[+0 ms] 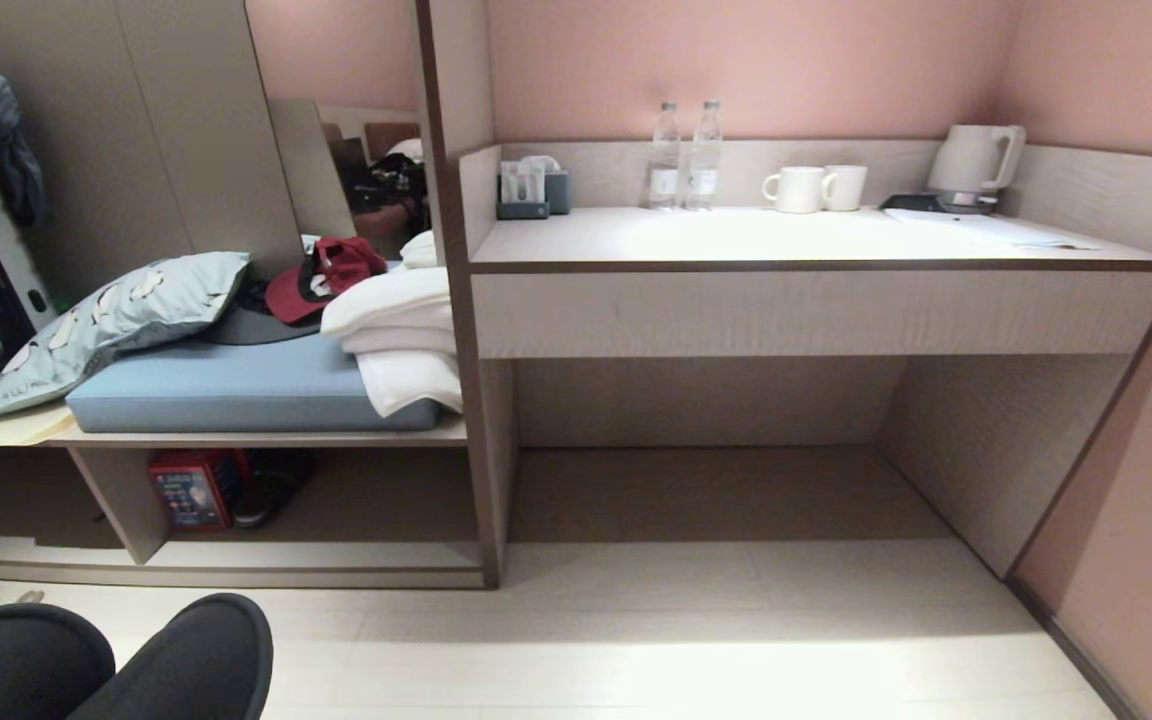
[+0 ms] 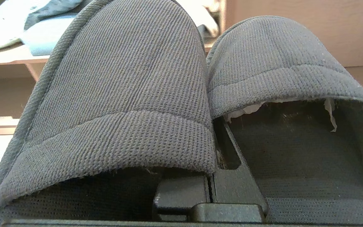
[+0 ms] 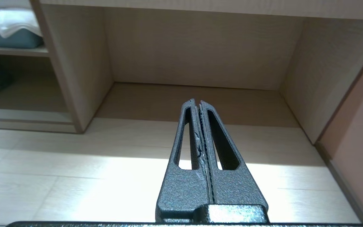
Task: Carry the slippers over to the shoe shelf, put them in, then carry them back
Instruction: Place the slippers into the shoe cabinet
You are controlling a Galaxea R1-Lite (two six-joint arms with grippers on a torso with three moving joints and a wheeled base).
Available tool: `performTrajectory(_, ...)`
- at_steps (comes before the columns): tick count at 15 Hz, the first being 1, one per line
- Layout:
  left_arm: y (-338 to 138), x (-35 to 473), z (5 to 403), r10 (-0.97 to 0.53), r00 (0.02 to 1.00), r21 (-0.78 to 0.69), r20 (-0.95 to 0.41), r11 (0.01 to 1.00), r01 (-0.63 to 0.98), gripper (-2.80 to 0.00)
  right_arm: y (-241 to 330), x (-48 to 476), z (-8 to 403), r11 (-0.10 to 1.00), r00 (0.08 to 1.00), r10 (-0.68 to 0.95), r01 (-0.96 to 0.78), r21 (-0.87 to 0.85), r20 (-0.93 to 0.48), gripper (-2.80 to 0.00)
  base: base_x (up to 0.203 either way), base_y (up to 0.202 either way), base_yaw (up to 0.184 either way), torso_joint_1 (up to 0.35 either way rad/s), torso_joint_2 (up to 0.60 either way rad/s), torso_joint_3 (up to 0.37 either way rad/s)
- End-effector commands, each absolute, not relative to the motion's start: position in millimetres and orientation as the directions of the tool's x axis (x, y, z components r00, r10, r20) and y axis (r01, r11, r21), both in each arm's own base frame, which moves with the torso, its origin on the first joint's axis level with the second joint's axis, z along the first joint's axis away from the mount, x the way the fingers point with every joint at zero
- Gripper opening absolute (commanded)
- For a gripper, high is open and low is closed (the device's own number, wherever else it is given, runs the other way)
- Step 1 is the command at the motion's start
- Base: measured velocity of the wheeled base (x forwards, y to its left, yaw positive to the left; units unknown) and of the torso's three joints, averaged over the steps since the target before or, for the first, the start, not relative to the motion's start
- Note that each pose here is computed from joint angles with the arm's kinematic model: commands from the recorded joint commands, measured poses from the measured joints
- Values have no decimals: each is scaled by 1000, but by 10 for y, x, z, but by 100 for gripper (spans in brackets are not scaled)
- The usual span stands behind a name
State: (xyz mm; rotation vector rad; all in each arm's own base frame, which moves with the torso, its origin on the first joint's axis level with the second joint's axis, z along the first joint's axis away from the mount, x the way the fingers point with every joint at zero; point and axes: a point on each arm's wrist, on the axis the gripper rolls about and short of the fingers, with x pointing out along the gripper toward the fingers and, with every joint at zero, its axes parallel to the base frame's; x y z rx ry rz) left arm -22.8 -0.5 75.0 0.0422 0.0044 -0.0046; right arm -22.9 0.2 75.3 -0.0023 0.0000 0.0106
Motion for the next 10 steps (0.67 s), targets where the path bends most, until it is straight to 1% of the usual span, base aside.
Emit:
performTrajectory(1, -5, -228, 750, -5, 1000, 41, -5, 999, 5, -280, 2, -229, 753, 1000, 1000, 12, -12, -3, 0, -280, 0, 196, -1, 2, -1, 3)
performTrajectory(5, -6, -228, 750, -6, 1000, 43, -5, 999, 6, -280, 2, -229, 753, 1000, 1000, 11, -11, -3, 0, -280, 0, 193, -2, 3, 2, 0)
performTrajectory(7, -6, -228, 752, -6, 1000, 41, -3, 999, 6, -280, 2, -229, 753, 1000, 1000, 11, -11, -3, 0, -280, 0, 145, -3, 4, 5, 5)
performTrajectory(10, -5, -228, 752, -3, 1000, 34, -3, 999, 3, -280, 2, -229, 753, 1000, 1000, 12, -12, -3, 0, -280, 0, 0, 0, 0, 0, 0)
